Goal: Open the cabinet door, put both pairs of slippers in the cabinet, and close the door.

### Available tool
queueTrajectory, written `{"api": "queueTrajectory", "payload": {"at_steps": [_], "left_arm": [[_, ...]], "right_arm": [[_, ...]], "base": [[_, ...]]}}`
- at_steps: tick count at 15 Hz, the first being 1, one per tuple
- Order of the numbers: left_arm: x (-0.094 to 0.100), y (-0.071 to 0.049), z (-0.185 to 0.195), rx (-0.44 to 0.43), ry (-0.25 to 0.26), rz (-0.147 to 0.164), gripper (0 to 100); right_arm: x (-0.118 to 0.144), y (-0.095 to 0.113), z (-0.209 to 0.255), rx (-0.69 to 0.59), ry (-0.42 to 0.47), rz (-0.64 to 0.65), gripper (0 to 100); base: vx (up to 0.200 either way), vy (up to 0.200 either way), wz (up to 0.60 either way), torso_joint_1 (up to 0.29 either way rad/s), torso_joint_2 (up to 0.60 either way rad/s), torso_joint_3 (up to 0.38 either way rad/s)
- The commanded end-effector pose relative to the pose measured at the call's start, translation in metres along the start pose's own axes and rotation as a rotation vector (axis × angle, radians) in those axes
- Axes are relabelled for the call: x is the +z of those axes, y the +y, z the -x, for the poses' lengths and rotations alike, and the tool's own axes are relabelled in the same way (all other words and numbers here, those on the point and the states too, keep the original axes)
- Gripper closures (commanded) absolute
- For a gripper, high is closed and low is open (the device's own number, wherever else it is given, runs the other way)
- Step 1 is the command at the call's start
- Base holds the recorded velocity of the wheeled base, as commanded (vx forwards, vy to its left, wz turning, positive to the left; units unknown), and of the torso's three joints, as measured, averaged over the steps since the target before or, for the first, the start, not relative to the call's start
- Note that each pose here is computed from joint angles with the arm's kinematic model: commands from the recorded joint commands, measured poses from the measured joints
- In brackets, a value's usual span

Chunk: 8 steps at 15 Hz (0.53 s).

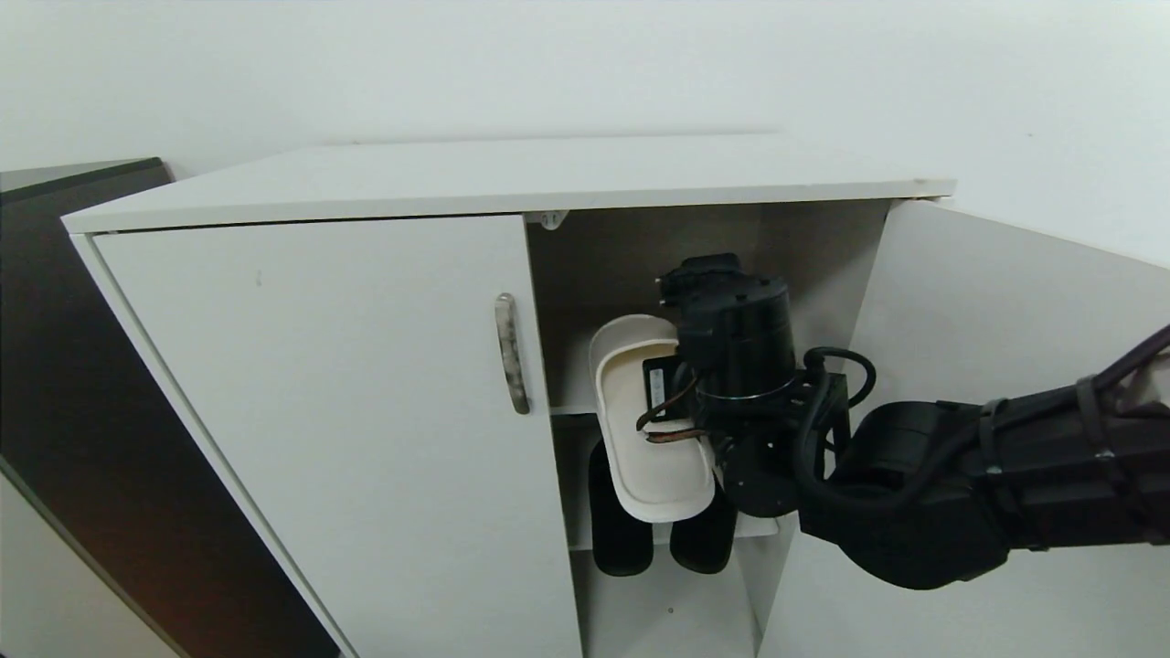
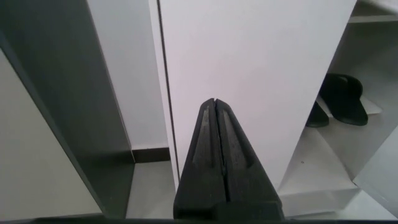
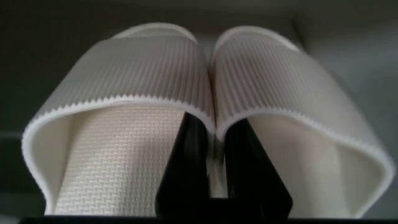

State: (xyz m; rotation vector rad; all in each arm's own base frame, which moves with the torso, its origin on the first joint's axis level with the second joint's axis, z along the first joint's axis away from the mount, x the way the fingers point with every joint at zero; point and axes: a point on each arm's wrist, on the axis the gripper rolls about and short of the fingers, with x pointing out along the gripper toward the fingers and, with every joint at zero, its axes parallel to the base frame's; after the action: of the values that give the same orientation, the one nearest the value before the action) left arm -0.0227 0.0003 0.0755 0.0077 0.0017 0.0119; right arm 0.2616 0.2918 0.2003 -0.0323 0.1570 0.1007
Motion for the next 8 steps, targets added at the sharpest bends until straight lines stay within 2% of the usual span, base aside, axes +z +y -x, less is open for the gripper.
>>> {"api": "queueTrajectory", "payload": {"at_steps": [1, 3, 6, 8], "left_arm": [[0.0, 0.0, 0.0, 0.0, 0.0, 0.0, 100], [0.0, 0.0, 0.0, 0.0, 0.0, 0.0, 100], [0.0, 0.0, 0.0, 0.0, 0.0, 0.0, 100], [0.0, 0.0, 0.0, 0.002, 0.0, 0.0, 100]], "right_arm": [[-0.011, 0.005, -0.011, -0.009, 0.018, 0.017, 100], [-0.012, 0.008, -0.028, -0.025, 0.012, 0.009, 100], [0.001, 0.013, -0.047, -0.016, -0.02, -0.02, 100], [0.008, 0.014, -0.056, -0.009, -0.011, -0.007, 100]], "base": [[0.0, 0.0, 0.0, 0.0, 0.0, 0.0], [0.0, 0.0, 0.0, 0.0, 0.0, 0.0], [0.0, 0.0, 0.0, 0.0, 0.0, 0.0], [0.0, 0.0, 0.0, 0.0, 0.0, 0.0]]}}
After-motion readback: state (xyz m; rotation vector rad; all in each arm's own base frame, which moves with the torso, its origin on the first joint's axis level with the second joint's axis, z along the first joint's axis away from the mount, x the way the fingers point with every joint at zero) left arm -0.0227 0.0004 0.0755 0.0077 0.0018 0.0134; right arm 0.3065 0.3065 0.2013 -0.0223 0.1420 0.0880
